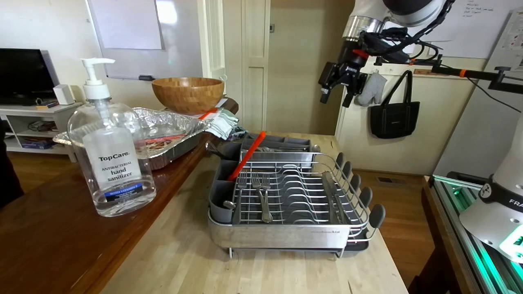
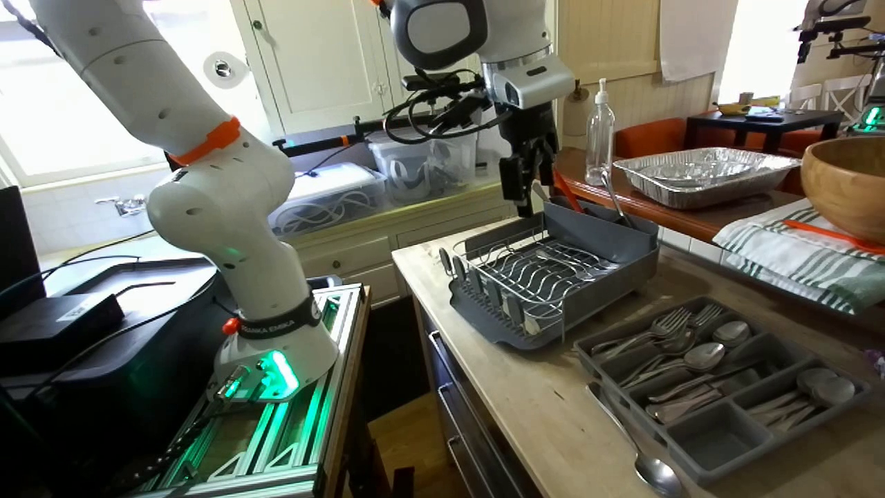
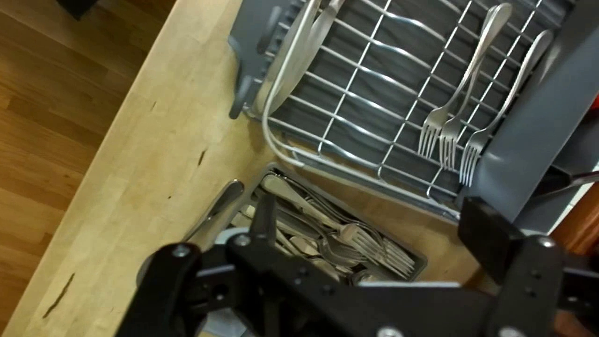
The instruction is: Put the forks in the gray tray
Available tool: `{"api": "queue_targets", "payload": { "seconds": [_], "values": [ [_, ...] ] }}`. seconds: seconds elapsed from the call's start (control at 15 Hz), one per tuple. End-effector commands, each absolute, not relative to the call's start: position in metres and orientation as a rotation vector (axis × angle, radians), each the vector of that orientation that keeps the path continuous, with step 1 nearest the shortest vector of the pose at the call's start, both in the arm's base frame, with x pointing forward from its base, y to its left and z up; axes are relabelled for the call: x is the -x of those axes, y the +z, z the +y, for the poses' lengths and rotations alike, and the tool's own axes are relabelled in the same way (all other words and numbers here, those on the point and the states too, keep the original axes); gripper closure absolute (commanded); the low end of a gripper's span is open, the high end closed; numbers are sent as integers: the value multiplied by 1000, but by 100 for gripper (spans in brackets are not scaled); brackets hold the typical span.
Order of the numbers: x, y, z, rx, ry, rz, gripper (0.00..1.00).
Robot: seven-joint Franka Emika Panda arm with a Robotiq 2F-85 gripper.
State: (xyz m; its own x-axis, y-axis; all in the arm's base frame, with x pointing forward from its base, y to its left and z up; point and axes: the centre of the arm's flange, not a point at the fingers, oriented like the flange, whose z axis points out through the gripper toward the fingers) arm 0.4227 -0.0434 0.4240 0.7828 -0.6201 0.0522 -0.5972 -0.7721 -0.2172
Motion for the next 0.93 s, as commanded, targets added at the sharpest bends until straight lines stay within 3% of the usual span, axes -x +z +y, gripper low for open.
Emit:
{"api": "queue_targets", "payload": {
  "seconds": [0.0, 0.33, 0.87],
  "values": [
    [-427, 423, -35, 2794, -170, 948, 0],
    [-432, 422, -34, 2793, -167, 950, 0],
    [-512, 373, 54, 2664, -236, 903, 0]
  ]
}}
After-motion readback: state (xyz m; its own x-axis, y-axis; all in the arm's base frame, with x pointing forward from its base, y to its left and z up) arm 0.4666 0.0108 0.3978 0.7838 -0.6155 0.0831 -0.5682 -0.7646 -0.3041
